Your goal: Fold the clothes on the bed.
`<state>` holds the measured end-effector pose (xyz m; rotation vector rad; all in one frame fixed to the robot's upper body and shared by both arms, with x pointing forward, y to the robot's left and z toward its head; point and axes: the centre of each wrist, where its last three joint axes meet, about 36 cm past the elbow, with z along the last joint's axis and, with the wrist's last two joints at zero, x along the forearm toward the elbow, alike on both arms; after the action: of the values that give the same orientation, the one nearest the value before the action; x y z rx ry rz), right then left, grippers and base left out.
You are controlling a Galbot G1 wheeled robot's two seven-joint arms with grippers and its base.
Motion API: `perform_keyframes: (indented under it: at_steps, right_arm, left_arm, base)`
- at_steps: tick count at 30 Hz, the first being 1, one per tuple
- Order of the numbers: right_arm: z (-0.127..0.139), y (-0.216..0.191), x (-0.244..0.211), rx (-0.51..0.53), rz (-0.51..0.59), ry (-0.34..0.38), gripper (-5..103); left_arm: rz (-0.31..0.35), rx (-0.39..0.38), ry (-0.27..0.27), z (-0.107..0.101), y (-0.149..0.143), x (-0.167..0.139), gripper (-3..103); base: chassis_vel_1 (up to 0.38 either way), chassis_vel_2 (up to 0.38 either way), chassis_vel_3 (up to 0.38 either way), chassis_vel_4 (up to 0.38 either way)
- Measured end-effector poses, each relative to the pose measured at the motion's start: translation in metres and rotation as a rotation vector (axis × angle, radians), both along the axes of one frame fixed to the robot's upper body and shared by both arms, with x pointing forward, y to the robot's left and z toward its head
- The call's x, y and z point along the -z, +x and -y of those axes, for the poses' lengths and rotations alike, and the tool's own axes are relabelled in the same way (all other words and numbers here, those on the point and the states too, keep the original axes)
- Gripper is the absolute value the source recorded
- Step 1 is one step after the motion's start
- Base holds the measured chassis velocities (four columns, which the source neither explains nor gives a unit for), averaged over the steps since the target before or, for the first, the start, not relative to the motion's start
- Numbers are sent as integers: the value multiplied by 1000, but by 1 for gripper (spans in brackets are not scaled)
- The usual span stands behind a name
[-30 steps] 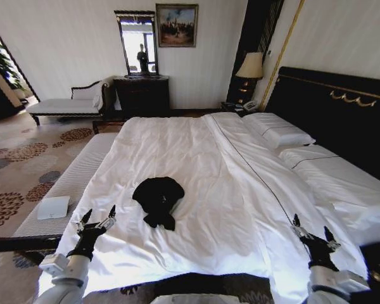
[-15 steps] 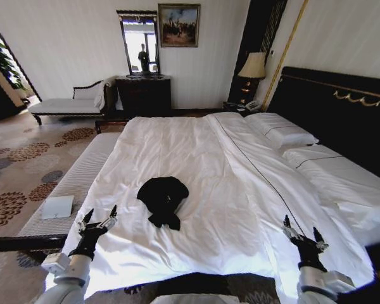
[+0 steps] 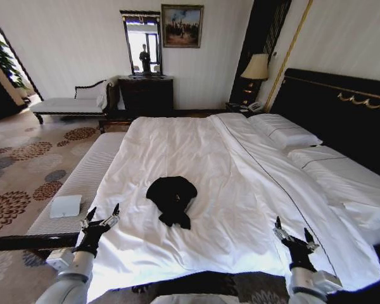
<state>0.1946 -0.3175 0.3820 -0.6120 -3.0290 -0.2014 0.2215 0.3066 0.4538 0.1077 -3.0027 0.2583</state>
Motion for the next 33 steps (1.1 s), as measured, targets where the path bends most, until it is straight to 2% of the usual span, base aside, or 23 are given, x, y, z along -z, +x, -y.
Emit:
perform_keyframes:
  at_steps: [4,5,11,13,23,24,26,30,31,33]
  right_arm:
    - [-4,-3,6,-17,-7,1,100]
    - [-5,-4,8,-21,-9,0,100]
    - [-11,-4,10,-34,-23,-20,100]
    - [-13,-4,10,-34,-18,-11,100]
    - [-13,-2,8,-42,-4,1,100]
    - [-15,0,6,-52,-5,10,100]
    - [-18,1,4,-67,-6,26,100]
    - [-38,16,-17,-188,-26,151,100]
    - [-38,16,-17,-188,-26,151,100]
    - [-45,25,-28,-250,-55,207,100]
  left_arm:
    - [-3,-4,-3,0,-2,1,99]
    - [-2,-5,-3,0,-2,0,102]
    - [6,-5,4,-1,-2,-3,97]
    - [9,-4,4,-1,-2,-4,101]
    - [-5,-9,1,-2,-3,1,99]
    - [-10,-10,-1,-3,-3,2,96]
    - [-15,-11,-4,-3,-3,4,98]
    - [-46,-8,-6,-7,-1,12,100]
    - [-46,-8,-6,-7,-1,12,100]
    - [-59,-8,-7,-8,-1,16,100]
  base:
    - [0,0,0,0]
    - [-52,-8,43,-22]
    - [-26,45,22,-37]
    - [-44,107,53,-104]
    - [-51,82,60,-86]
    - [0,0,0,0]
    - [0,0,0,0]
    - [0,0,0,0]
    - [0,0,0,0]
    - [0,0,0,0]
